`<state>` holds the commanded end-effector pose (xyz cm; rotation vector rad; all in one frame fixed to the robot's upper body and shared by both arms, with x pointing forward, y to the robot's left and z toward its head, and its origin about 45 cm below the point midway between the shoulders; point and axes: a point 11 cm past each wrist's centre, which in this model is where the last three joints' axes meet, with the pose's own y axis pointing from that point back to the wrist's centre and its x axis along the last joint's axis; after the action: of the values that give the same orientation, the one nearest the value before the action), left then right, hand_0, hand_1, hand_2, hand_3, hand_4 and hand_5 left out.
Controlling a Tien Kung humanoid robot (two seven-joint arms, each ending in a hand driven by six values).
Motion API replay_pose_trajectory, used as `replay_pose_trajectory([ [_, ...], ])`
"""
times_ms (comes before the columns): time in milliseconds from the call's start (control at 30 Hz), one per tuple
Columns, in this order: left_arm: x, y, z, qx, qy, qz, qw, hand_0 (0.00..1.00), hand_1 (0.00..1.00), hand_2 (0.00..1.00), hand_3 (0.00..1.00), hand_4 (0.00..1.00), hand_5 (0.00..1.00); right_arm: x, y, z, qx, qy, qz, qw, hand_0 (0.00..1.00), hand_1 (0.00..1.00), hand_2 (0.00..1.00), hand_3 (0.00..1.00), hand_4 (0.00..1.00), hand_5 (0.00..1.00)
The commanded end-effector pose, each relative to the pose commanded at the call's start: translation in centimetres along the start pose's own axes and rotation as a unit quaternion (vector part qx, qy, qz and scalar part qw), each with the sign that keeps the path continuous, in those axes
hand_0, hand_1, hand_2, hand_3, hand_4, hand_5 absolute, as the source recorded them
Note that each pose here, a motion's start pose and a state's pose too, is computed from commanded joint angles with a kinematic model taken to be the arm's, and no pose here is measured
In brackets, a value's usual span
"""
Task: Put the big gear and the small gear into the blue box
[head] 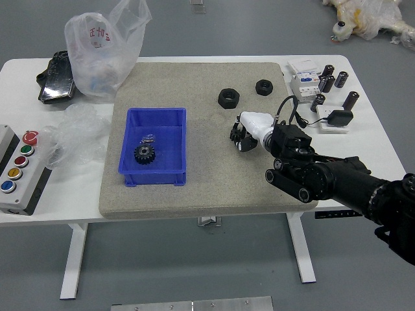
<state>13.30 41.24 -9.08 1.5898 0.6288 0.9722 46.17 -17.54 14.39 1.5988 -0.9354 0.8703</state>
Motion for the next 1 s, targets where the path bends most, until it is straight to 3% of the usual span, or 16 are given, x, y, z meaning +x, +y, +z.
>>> replay_pose_trajectory([
  [67,0.0,0.0,0.0,0.000,0.000,0.000,1.000,0.712,0.531,0.538,0.667,0.693,0.486,-0.2,0.1,0.0,0.004,-0.003,0.005,1.000,0.584,0.507,0.307,0.453,0.397,0.068],
  [367,-0.3,-0.1,-0.3,0.002,0.003,-0.001,1.000,0.712,0.532,0.538,0.668,0.693,0.486,1.1,1.5,-2.7,0.056,-0.019,0.048,0.997,0.581,0.504,0.303,0.450,0.390,0.064],
  [567,-0.3,-0.1,-0.1,0.000,0.004,-0.002,1.000,0.712,0.533,0.538,0.667,0.694,0.488,2.0,3.6,-8.0,0.132,-0.008,0.069,0.989,0.583,0.506,0.297,0.461,0.393,0.063],
  [833,-0.4,-0.1,-0.2,0.002,0.003,-0.003,1.000,0.712,0.532,0.538,0.669,0.694,0.487,1.7,8.0,-16.6,0.256,0.032,0.088,0.962,0.591,0.505,0.273,0.506,0.411,0.029],
  [867,-0.4,-0.1,-0.2,0.002,0.003,-0.003,1.000,0.712,0.532,0.538,0.668,0.694,0.489,1.7,8.4,-17.2,0.265,0.033,0.089,0.959,0.591,0.498,0.234,0.572,0.417,0.002],
  [1000,-0.4,-0.1,-0.2,0.002,0.003,-0.004,1.000,0.712,0.532,0.538,0.668,0.694,0.489,1.4,9.1,-18.3,0.280,0.041,0.089,0.955,0.591,0.498,0.234,0.572,0.417,0.002],
])
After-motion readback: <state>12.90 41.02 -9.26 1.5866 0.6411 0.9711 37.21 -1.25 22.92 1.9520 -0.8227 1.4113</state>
